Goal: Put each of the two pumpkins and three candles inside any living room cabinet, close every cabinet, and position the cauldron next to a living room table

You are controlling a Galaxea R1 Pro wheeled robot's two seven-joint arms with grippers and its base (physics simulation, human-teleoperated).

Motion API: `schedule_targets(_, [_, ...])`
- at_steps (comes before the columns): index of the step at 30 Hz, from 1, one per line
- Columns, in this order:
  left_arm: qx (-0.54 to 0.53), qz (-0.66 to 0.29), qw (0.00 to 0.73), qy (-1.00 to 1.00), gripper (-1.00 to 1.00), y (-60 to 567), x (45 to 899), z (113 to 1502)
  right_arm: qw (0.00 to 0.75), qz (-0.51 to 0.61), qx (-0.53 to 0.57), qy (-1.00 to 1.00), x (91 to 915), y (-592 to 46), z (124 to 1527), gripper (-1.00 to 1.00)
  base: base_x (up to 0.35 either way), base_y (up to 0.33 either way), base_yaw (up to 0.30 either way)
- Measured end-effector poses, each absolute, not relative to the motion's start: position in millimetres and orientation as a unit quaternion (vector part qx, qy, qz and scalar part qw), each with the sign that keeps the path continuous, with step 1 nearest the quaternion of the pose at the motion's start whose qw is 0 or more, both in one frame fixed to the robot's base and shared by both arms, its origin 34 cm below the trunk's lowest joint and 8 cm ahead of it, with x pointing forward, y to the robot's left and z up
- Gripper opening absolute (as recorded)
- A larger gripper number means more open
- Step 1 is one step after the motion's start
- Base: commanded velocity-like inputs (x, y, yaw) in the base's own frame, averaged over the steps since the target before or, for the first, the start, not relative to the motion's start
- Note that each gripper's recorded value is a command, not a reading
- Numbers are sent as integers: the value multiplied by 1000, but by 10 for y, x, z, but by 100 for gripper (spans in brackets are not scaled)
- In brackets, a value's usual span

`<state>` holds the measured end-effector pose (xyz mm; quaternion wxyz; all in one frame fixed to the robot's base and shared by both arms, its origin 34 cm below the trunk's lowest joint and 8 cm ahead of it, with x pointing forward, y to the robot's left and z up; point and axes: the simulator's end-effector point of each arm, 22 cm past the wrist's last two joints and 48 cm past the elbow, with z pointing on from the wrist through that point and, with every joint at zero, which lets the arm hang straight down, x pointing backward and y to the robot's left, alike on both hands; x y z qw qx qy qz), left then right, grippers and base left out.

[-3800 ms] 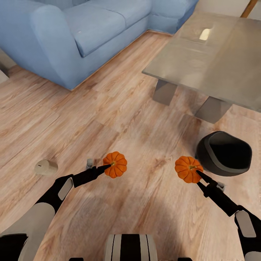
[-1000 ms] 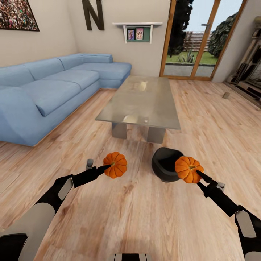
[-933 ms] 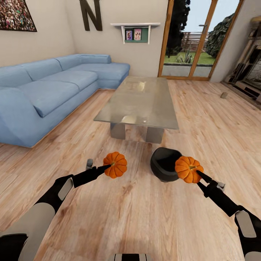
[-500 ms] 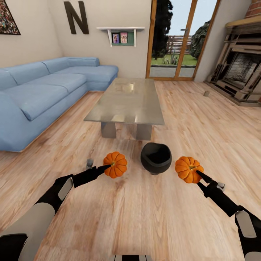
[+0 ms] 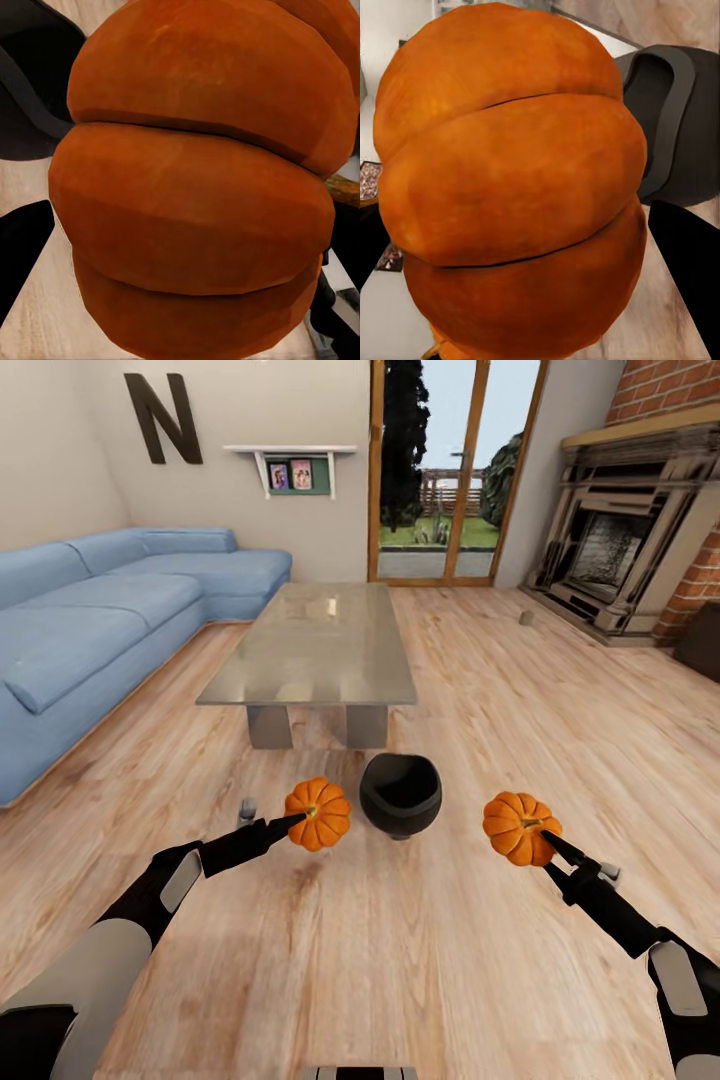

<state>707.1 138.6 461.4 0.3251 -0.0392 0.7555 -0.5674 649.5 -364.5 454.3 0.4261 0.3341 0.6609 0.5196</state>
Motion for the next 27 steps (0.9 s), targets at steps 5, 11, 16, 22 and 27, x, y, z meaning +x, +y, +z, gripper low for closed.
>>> schedule_targets(5, [-37,-567,327,755,-100,1385,7071,4647,428,521,333,660,6498,-3646,4576,-100,-162,0,-214])
schedule_targets(11, [-35,-567,330,754,-100,1385,7074,4694,431,522,331,658,6499,-3650,4616,-100,-142,0,-214])
schedule_targets(16, [-32,-567,333,753,-100,1384,7076,4735,433,522,330,657,6497,-3652,4648,-100,-100,0,-214])
schedule_targets(22, [-30,-569,336,750,-100,1383,7080,4797,435,523,328,655,6495,-3656,4687,-100,-16,0,-214])
schedule_targets(27, [-28,-569,339,749,-100,1383,7081,4838,437,524,326,654,6496,-3660,4722,-100,-3,0,-215])
